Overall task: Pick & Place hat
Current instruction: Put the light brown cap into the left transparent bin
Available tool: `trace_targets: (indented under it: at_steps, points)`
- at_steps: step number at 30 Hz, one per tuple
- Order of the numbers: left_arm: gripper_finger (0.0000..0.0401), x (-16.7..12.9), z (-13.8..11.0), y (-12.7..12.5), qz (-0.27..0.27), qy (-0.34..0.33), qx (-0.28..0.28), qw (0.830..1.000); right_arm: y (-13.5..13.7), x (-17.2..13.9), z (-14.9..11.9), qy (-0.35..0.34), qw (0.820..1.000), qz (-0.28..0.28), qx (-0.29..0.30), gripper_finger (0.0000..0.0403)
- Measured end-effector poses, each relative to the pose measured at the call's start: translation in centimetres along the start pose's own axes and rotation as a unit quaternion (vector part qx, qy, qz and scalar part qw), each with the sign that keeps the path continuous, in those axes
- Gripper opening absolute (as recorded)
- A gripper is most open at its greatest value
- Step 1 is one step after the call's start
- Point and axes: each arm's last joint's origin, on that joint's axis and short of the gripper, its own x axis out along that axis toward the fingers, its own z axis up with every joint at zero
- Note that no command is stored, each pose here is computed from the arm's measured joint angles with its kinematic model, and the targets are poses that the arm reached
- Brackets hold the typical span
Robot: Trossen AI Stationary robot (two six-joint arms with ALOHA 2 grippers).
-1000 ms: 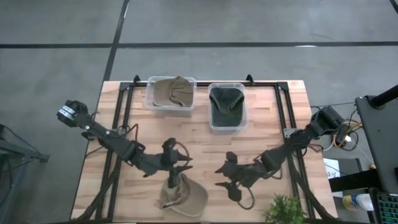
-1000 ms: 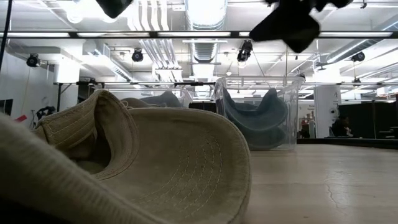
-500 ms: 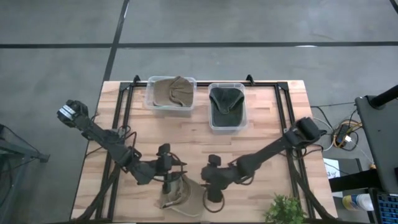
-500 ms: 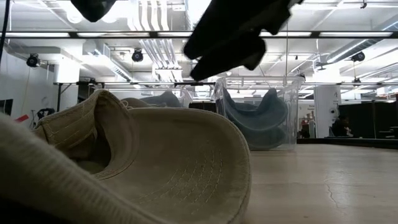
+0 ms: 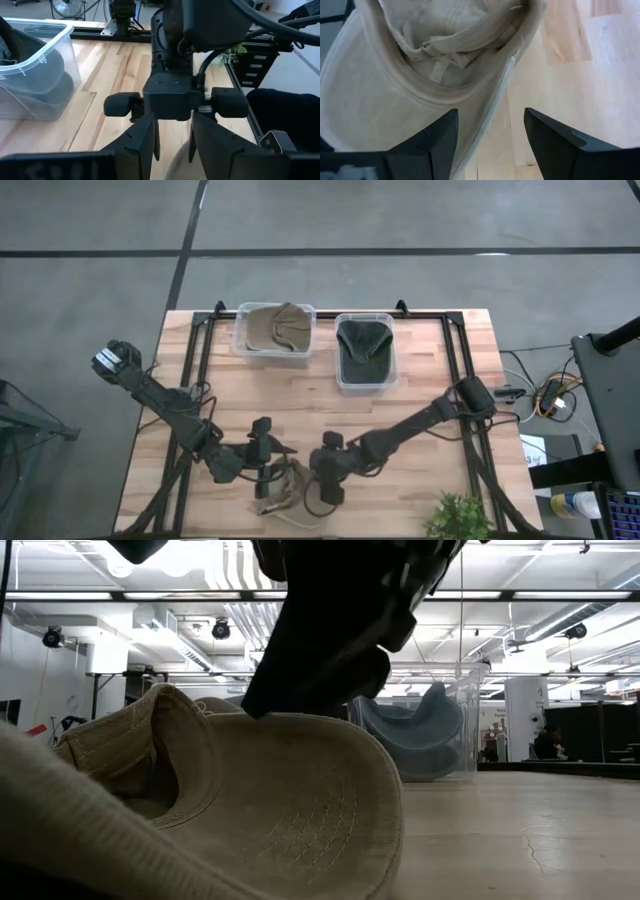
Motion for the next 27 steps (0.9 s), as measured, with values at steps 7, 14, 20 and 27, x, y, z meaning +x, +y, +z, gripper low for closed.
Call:
trace_targets:
  at_steps: [7, 14, 20, 27]
  points:
    - [0.0131, 0.0, 0.0, 0.0, 0.0, 0.0, -0.002, 1.0, -0.5, 0.4, 0.1, 0.015, 1.0, 0.018, 0.012, 0.019]
    - [0.0131, 0.0, 0.0, 0.0, 0.0, -0.001, -0.011, 1.0, -0.5, 0.4, 0.1, 0.026, 0.999, 0.038, 0.009, 0.0039]
    - [0.0131, 0.0, 0.2, 0.1, 0.013, -0.012, -0.024, 1.0, -0.5, 0.2, 0.2, 0.017, 0.999, 0.028, -0.005, 0.0014]
    - [0.0131, -0.2, 1.6, -0.4, 0.001, -0.079, -0.04, 0.996, -0.9, -2.5, 2.0, -0.056, 0.997, -0.048, -0.034, 0.0011]
